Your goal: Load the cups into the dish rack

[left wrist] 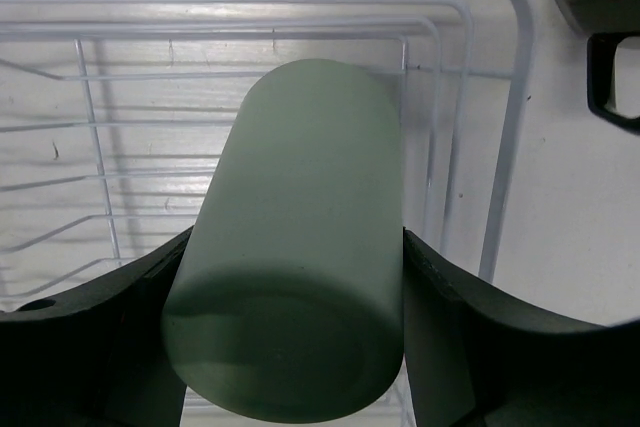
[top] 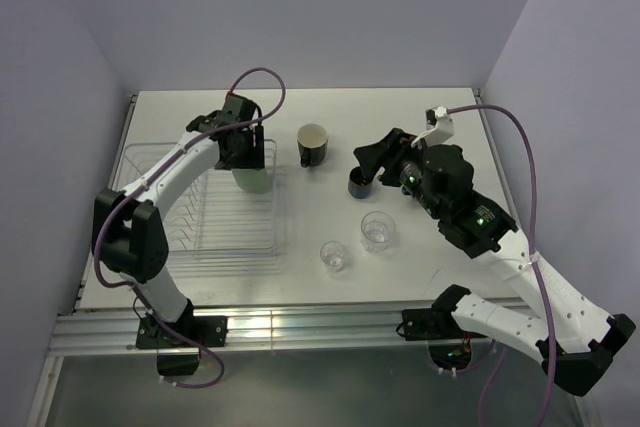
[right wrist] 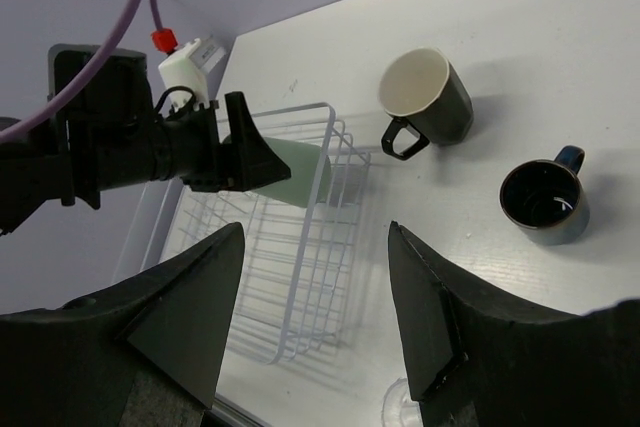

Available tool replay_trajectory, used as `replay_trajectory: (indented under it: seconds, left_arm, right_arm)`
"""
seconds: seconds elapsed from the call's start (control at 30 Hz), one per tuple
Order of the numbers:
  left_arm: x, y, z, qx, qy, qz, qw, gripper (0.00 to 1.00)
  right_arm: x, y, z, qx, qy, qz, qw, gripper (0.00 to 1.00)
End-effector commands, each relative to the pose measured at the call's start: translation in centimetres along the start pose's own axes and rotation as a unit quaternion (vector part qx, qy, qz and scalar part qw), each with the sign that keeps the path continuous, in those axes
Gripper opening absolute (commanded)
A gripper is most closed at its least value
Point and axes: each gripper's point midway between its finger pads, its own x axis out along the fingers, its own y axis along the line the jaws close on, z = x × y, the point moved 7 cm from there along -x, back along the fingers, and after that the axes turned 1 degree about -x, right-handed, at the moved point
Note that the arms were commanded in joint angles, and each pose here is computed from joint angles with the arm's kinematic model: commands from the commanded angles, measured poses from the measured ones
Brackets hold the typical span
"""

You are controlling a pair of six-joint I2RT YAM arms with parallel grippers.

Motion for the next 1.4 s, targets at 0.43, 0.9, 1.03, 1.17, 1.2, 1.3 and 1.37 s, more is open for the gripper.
replay_trajectory:
  seconds: [0.43,0.9,1.03,1.17,1.2,1.3,1.37]
  left_arm:
    - [4.0,-2.5,1.1,0.000,-0.010,0.043,0.999,0.27]
    - [0.8,-3.6,2.5,-0.005,-0.043,-0.015,0.999,0.99]
    - [0.0,-3.4,2.7,-0.009,-0.052,-0.013,0.999,0.99]
    - [-1.1,-3.0,3.1,-0.015,-0.065,-0.007,0.998,0.99]
    - [-1.5,-2.9,3.3,-0.018,-0.071,-0.005,0.997,0.99]
    - [-3.5,-2.5,4.2,-0.023,-0.094,-0.005,0.995,0.99]
    - [-5.5,-2.3,5.0,-0.028,-0.117,-0.011,0.993,0.99]
  right_arm:
    - [-0.7,0.7,1.3,-0.016,-0.012,0.009,1.000,0.67]
    - [-0.1,0.4,0.7,-0.017,-0.002,0.001,1.000,0.67]
    - [0.1,0.3,0.4,-0.018,0.003,0.002,1.000,0.68]
    - [0.4,0.3,0.2,-0.020,0.008,0.001,1.000,0.68]
    - [0.5,0.3,0.2,-0.021,0.008,0.001,1.000,0.68]
    - [1.3,0.3,0.0,-0.034,0.016,-0.008,0.999,0.68]
    - [2.5,0.4,0.0,-0.048,0.024,-0.025,0.998,0.68]
